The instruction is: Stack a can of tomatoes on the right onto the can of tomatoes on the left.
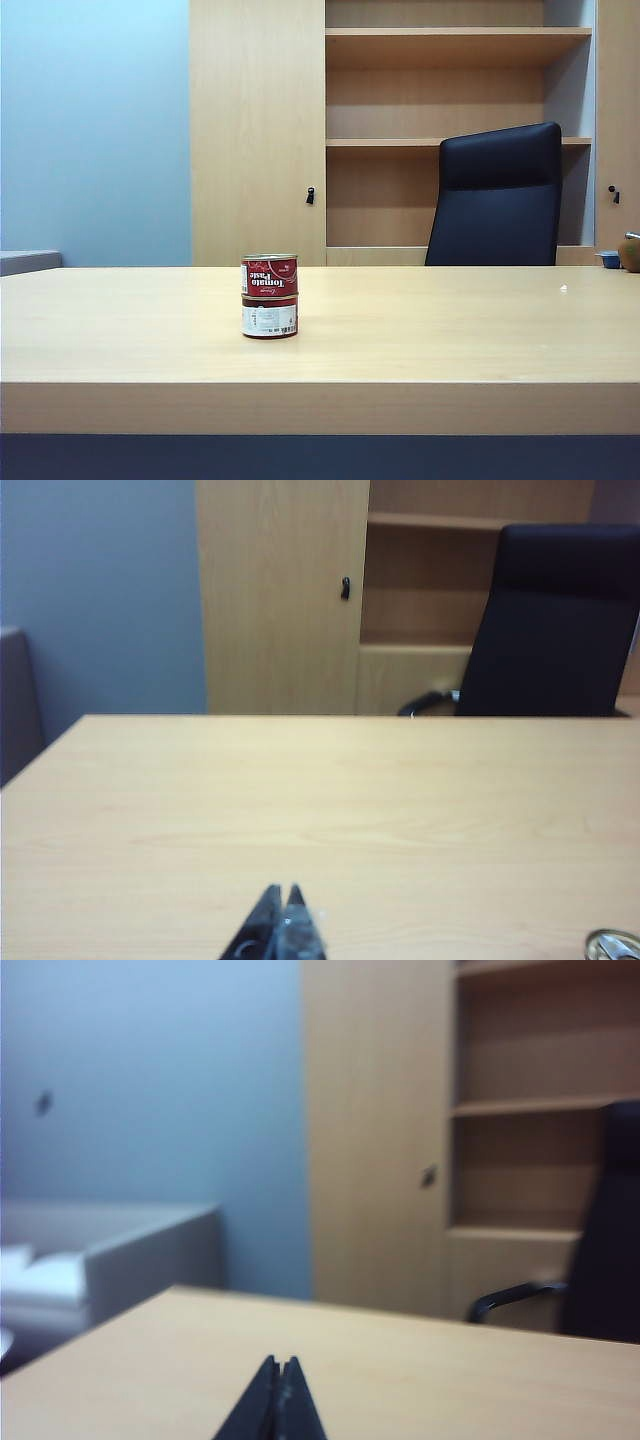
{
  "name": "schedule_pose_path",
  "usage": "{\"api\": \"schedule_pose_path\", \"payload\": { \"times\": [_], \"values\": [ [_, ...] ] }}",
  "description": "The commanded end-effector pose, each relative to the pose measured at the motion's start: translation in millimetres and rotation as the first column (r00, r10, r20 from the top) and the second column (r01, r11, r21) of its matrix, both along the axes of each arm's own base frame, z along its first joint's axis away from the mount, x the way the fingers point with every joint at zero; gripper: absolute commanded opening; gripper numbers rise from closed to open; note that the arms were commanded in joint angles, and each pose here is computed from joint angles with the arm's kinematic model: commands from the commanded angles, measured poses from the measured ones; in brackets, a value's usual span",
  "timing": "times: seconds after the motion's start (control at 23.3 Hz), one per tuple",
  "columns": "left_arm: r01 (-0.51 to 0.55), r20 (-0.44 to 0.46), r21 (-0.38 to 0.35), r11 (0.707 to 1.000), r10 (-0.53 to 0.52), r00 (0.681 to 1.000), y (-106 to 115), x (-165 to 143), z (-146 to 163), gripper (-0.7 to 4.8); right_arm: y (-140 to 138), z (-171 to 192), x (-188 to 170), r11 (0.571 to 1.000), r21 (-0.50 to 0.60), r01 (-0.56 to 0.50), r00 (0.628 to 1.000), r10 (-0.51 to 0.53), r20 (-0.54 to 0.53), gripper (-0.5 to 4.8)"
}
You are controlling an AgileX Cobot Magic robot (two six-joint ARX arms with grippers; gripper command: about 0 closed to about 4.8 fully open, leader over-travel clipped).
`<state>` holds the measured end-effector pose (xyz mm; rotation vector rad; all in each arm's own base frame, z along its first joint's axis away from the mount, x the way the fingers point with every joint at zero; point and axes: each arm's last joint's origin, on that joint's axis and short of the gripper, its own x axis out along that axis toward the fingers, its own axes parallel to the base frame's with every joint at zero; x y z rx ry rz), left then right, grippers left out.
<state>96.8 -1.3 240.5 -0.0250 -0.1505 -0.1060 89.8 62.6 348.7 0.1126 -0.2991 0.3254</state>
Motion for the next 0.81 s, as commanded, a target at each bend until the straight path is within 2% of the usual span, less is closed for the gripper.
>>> {"api": "schedule_pose_path", "payload": {
  "times": [0.04, 0.13, 0.47, 0.69, 0.81],
  "values": [
    [-0.030, 0.041, 0.003, 1.000, 0.030, 0.999, 1.0, -6.6, -7.7, -0.05, -17.7, 0.4, -17.3, 0.996, 0.039, 0.082, 0.997, -0.082, -0.005, -0.05],
    [-0.029, 0.047, -0.005, 1.000, 0.029, 0.998, 0.9, -10.9, -23.7, -0.05, -36.3, -1.3, -37.8, 0.991, 0.072, 0.114, 0.993, -0.115, 0.009, -0.04],
    [-0.065, -0.044, -0.012, 0.998, 0.064, 0.997, 2.2, -4.0, -50.2, -0.05, -64.6, -13.5, -71.0, 0.989, 0.098, 0.115, 0.993, -0.118, 0.030, 0.00],
    [-0.071, -0.113, -0.023, 0.997, 0.068, 0.991, 2.6, 0.4, -70.8, -0.05, -64.7, -34.8, -71.3, 0.993, -0.039, 0.112, 0.987, -0.115, -0.111, 0.09],
    [-0.071, -0.173, -0.026, 0.997, 0.065, 0.983, 2.5, 0.5, -76.5, -0.05, -51.2, -53.5, -61.5, 0.996, -0.070, -0.050, 0.979, 0.035, -0.203, 0.09]
  ]
}}
